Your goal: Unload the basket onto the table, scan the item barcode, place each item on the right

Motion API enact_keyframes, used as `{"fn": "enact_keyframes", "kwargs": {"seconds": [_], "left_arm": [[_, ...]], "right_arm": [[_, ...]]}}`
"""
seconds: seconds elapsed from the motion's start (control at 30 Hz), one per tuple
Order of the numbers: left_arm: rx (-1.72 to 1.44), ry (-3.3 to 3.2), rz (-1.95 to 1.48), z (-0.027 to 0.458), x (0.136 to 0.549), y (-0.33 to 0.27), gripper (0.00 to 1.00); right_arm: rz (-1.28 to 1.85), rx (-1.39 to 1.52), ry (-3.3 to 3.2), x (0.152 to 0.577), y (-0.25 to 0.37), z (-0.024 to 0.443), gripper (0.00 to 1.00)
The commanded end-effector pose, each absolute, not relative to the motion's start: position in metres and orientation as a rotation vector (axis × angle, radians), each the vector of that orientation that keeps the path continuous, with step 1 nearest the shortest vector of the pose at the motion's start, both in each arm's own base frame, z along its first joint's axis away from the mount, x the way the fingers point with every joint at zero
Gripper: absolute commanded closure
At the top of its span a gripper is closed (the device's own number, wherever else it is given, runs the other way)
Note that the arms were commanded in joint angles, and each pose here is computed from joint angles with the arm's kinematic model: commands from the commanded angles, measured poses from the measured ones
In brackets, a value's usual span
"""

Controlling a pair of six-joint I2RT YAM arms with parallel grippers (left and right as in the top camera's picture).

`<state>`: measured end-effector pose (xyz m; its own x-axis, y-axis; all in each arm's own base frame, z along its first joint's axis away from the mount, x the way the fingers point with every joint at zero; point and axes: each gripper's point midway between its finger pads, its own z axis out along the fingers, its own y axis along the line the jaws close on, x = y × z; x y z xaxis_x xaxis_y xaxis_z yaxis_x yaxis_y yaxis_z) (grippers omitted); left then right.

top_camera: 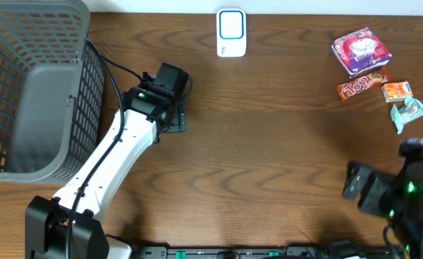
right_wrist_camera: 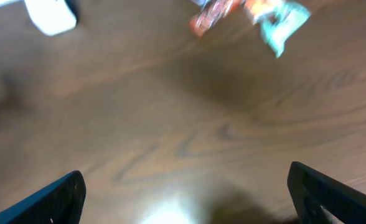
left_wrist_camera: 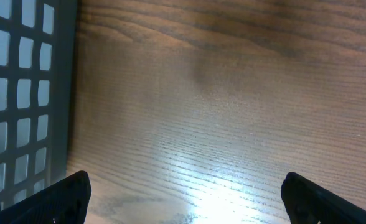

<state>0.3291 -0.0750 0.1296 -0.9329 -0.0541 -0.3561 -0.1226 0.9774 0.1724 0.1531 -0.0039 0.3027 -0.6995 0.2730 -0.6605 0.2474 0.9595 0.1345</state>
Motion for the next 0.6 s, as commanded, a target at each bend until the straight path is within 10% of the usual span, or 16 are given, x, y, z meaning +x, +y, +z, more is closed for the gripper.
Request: {"fn": "enact_keyframes", "kwargs": {"seconds": [0.0,0.57], "left_arm": [[-0.148,2.756,0.278,0.134,0.330,-0.072,0.02],[-0.148,2.755,0.278,0.134,0.330,-0.072,0.02]], "right_arm": [[0.145,0.353,2.427,0.136,0.008,0.286,0.01],[0.077,0.355,2.587,0.097,0.000,0.261,0.01]]}}
